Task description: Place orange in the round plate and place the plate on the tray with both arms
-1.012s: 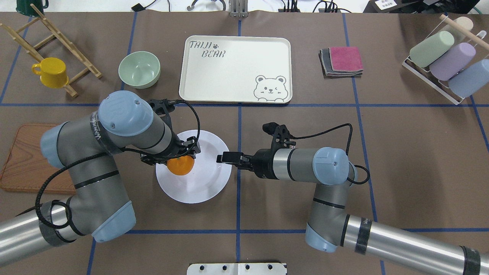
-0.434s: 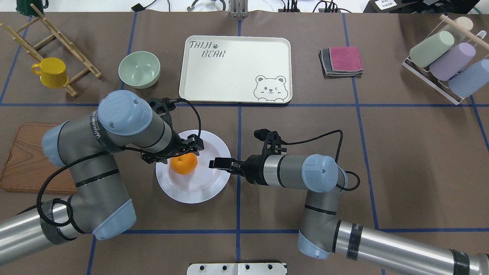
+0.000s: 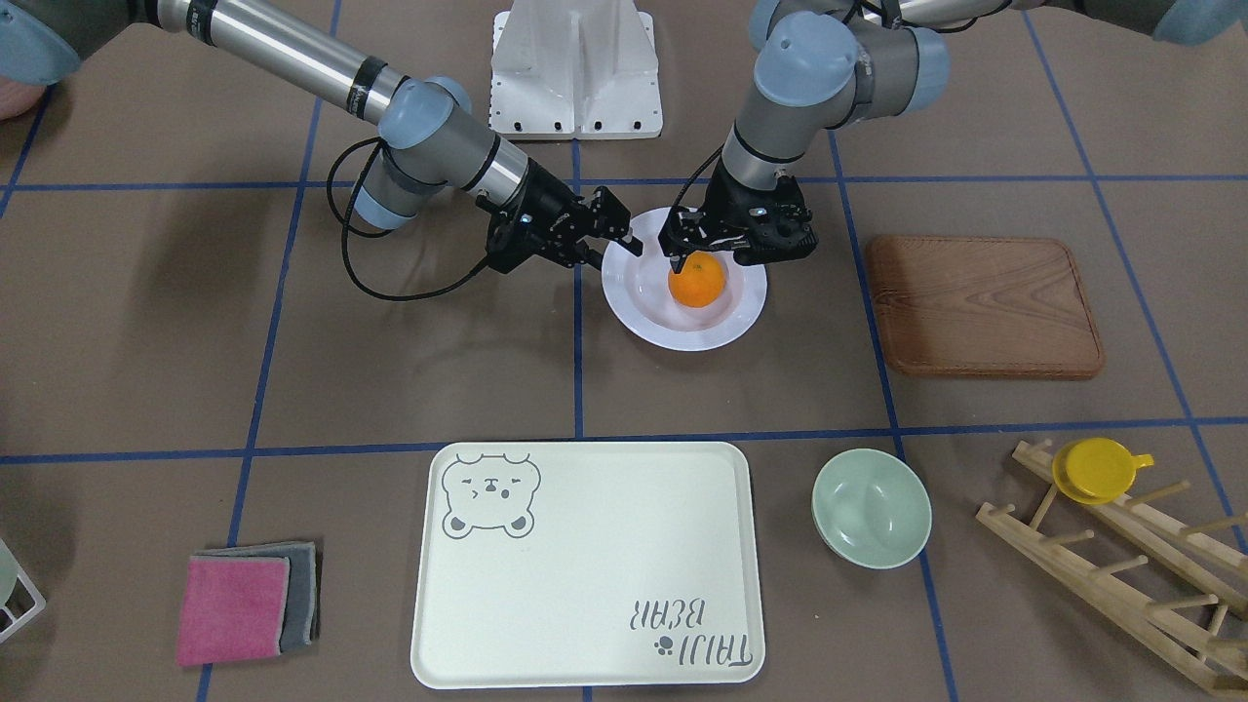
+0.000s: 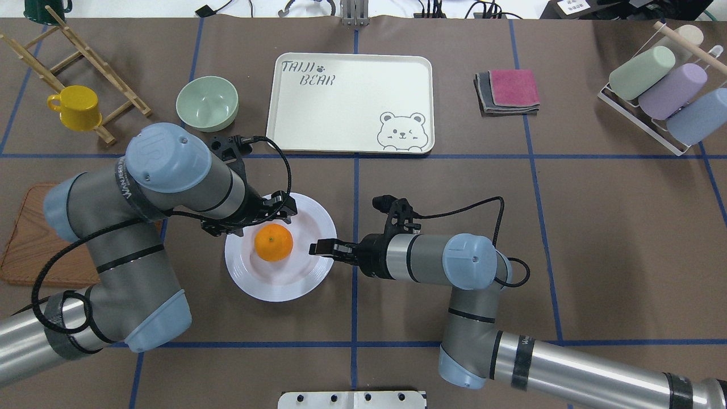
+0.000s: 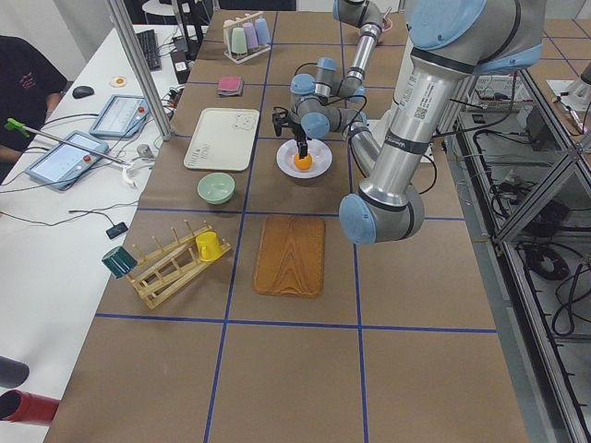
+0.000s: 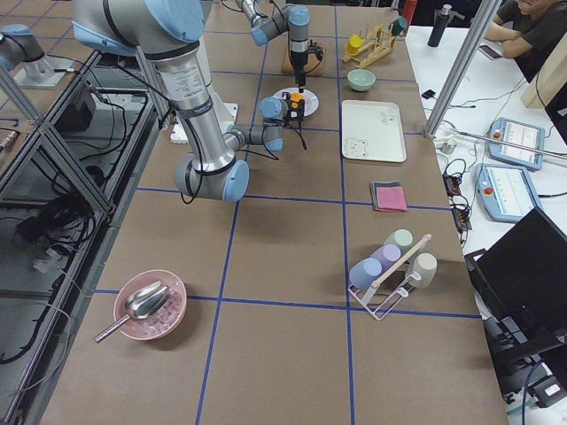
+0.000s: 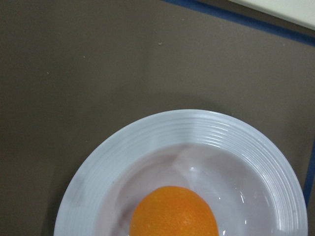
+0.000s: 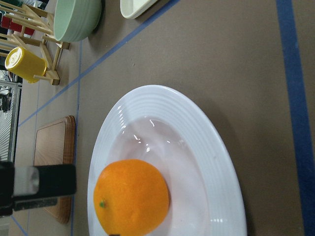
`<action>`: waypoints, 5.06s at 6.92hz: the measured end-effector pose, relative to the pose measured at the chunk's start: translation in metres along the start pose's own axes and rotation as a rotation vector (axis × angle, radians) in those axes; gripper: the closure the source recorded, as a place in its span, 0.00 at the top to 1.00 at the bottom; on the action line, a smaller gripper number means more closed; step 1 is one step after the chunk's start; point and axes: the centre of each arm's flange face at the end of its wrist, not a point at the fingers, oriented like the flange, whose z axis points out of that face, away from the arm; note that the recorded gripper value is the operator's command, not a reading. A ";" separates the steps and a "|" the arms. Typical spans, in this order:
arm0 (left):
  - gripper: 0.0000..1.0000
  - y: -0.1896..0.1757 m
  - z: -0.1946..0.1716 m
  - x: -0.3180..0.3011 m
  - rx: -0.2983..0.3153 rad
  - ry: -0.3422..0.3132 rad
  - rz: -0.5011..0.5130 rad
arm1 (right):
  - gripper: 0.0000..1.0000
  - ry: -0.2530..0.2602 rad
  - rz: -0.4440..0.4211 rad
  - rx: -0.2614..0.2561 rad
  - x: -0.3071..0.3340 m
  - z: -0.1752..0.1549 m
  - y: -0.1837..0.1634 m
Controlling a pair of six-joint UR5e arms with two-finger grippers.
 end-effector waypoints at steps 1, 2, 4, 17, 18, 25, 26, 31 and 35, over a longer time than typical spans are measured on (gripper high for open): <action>0.97 -0.007 -0.014 -0.011 0.005 0.008 0.018 | 0.11 -0.016 0.004 -0.001 -0.005 -0.002 0.001; 0.97 -0.023 -0.037 -0.032 -0.005 0.021 0.045 | 0.04 -0.050 0.021 0.000 -0.012 -0.007 0.000; 0.97 -0.064 -0.086 -0.081 -0.025 0.053 0.102 | 0.03 -0.115 0.073 0.015 -0.026 -0.014 -0.007; 0.97 -0.125 -0.138 -0.240 0.065 -0.067 0.402 | 0.42 0.079 0.370 0.775 -0.041 0.007 -0.178; 0.97 -0.125 -0.138 -0.240 0.065 -0.067 0.402 | 0.99 0.099 0.369 0.778 -0.038 0.009 -0.179; 0.97 -0.129 -0.141 -0.248 0.071 -0.074 0.392 | 1.00 0.574 -0.016 0.243 -0.030 -0.076 -0.194; 0.97 -0.133 -0.142 -0.251 0.073 -0.078 0.403 | 1.00 0.656 -0.086 0.116 -0.039 -0.129 -0.210; 0.99 -0.150 -0.146 -0.333 0.053 -0.153 0.457 | 1.00 0.831 -0.270 -0.055 0.000 -0.405 -0.347; 0.99 -0.154 -0.154 -0.427 -0.001 -0.184 0.451 | 1.00 0.849 -0.177 -0.174 0.146 -0.572 -0.349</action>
